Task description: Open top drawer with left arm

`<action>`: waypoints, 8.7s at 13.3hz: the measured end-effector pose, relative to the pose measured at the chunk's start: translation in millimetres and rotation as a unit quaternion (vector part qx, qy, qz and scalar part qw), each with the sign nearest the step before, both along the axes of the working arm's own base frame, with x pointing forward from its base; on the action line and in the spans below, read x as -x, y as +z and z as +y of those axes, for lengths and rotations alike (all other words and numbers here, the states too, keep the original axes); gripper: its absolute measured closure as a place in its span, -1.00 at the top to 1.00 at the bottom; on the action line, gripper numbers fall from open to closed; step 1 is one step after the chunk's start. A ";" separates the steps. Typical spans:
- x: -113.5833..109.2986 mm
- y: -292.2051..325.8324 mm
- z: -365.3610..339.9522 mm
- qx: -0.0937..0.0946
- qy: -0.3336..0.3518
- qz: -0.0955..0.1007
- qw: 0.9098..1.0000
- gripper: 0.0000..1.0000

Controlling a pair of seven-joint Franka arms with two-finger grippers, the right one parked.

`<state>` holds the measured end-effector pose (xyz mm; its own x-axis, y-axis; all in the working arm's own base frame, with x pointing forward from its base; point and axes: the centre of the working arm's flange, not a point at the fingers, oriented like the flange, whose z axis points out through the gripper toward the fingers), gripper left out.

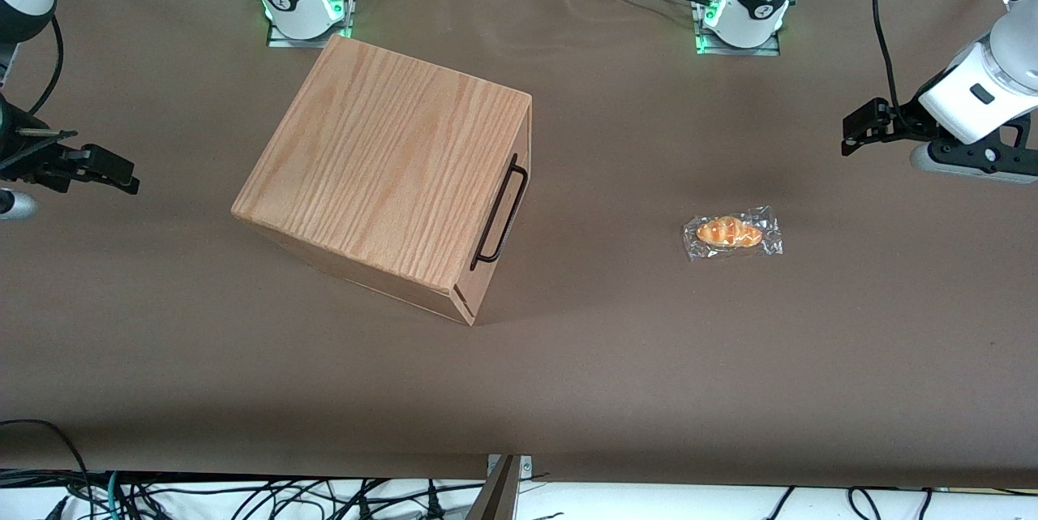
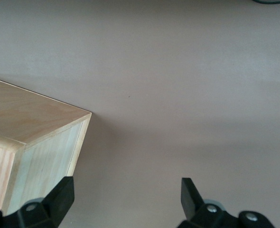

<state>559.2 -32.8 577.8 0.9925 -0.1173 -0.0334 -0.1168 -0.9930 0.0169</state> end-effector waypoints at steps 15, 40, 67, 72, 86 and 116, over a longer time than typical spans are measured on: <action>-0.7 -0.2 0.1 0.000 0.000 0.000 1.000 1.00; -60.1 -83.8 -257.5 0.143 -0.133 0.020 0.980 1.00; -51.7 -186.2 -403.8 0.191 -0.145 -0.063 0.969 1.00; -51.1 -209.1 -407.2 0.183 -0.147 -0.051 0.971 1.00; -98.9 -201.9 -304.8 0.126 -0.134 -0.030 0.982 1.00; -103.7 -103.4 -221.2 0.180 -0.105 0.047 0.977 1.00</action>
